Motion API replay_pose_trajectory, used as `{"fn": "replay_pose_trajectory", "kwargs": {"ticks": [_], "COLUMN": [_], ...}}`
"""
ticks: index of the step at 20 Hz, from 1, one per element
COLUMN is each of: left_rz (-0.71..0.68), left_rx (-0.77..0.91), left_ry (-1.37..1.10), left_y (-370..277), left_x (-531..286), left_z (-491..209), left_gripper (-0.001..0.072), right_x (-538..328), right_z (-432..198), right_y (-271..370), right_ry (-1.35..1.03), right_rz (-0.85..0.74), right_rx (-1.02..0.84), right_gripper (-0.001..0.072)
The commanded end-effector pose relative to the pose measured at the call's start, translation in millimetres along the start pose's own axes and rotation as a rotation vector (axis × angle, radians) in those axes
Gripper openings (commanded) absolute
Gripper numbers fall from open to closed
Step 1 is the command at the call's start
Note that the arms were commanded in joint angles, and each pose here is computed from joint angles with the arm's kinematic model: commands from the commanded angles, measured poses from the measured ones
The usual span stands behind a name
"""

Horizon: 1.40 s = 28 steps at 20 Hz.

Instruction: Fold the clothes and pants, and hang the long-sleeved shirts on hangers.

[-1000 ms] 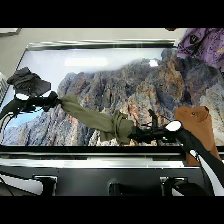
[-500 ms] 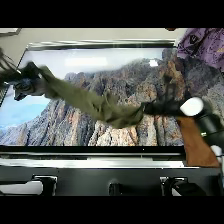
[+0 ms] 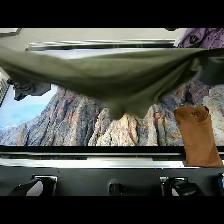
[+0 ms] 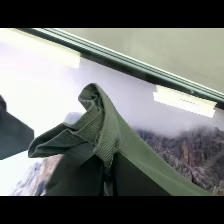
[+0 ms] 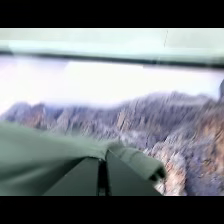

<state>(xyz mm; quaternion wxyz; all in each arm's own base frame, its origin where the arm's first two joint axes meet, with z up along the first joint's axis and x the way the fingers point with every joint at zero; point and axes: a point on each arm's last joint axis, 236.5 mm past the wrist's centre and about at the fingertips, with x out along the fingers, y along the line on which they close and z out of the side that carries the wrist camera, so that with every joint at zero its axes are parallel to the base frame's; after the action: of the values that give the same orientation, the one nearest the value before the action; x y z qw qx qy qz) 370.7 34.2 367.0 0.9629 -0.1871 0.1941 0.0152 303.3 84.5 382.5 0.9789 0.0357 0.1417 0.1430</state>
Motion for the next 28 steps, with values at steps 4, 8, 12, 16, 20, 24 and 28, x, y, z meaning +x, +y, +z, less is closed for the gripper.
{"fn": "replay_pose_trajectory", "kwargs": {"ticks": [4,8,12,16,20,24,28], "left_rz": [0.100,0.136,0.186,0.250,0.283,0.272,0.265], "left_rx": [-0.018,-0.073,-0.145,-0.201,-0.230,-0.220,-0.212], "left_ry": [0.047,0.236,0.458,0.611,0.685,0.666,0.664], "left_y": [4.1,32.0,78.1,126.4,155.2,159.1,158.9], "left_x": [-76.0,-15.6,93.0,197.1,261.5,291.0,277.3], "left_z": [-28.9,-76.0,-167.1,-259.5,-305.4,-295.5,-258.6], "left_gripper": [0.0014,0.0014,0.0014,0.0014,0.0014,0.0020,0.0571], "right_x": [-40.1,22.9,139.8,250.9,320.4,338.5,308.6], "right_z": [2.4,-33.9,-120.7,-233.0,-299.7,-323.4,-312.5], "right_y": [-0.8,-10.8,-30.0,-52.6,-64.9,-63.0,-81.6], "right_ry": [-0.015,0.168,0.425,0.596,0.595,0.595,0.716], "right_rz": [-0.023,-0.039,-0.050,-0.086,-0.149,-0.179,-0.193], "right_rx": [0.009,0.047,0.051,0.135,0.356,0.536,0.581], "right_gripper": [0.0026,0.0026,0.0027,0.0027,0.0028,0.0072,0.0475]}}
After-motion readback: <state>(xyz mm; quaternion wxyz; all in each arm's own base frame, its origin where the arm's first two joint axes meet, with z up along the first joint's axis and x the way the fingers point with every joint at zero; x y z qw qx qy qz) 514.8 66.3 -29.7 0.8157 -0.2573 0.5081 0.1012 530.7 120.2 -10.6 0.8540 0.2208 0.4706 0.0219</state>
